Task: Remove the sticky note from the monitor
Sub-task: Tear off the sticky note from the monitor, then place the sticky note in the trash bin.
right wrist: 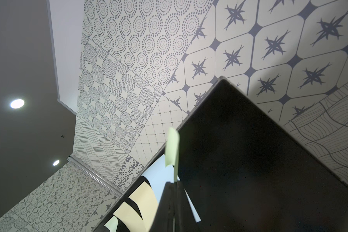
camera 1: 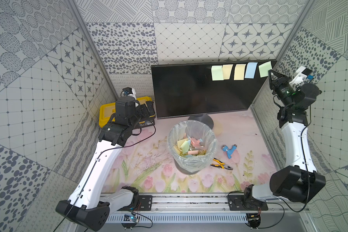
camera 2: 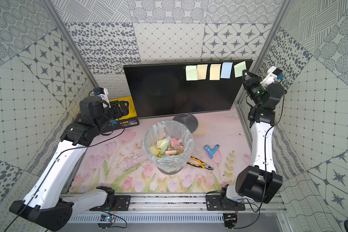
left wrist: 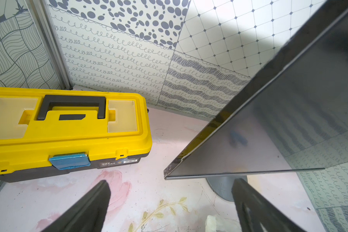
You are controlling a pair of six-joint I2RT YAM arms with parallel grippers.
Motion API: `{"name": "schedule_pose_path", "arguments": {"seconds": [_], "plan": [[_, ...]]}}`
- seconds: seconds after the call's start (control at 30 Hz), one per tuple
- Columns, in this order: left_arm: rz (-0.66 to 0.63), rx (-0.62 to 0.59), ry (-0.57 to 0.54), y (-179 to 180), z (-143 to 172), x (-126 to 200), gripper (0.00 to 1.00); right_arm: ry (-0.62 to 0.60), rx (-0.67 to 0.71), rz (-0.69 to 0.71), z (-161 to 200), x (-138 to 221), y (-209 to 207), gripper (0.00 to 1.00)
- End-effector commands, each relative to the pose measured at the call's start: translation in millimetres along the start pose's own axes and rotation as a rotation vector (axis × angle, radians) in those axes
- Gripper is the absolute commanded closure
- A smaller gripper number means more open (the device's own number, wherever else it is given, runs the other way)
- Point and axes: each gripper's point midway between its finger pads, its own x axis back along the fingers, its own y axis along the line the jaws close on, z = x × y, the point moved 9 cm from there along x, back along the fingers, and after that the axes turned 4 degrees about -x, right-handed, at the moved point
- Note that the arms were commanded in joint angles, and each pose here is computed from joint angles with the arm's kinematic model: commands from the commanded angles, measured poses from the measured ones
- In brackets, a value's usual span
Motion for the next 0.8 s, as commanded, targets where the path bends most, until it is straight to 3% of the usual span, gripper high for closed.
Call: {"name": "schedule_pose_path", "arguments": {"seconds": [0.0,0.27,0.4,0.77], "plan": [[0.017,-0.013,-0.047,-1.5,-11.0,1.4,0.01,-0.038,0.104,-0.009,0.5,11.3,14.2,1.0],[0.058,-0.038,0.009,-3.9,-6.7,2.8,0.01,-0.092,0.221,0.052,1.9,39.1,39.5,1.0],[0.141,-0.07,0.055,-9.8,-1.1,3.6,0.01,-0.109,0.281,0.053,4.3,57.3,59.6,1.0],[0.384,-0.132,0.167,-28.8,5.7,11.9,0.01,0.118,0.418,-0.077,46.5,67.4,125.1,1.0]]}}
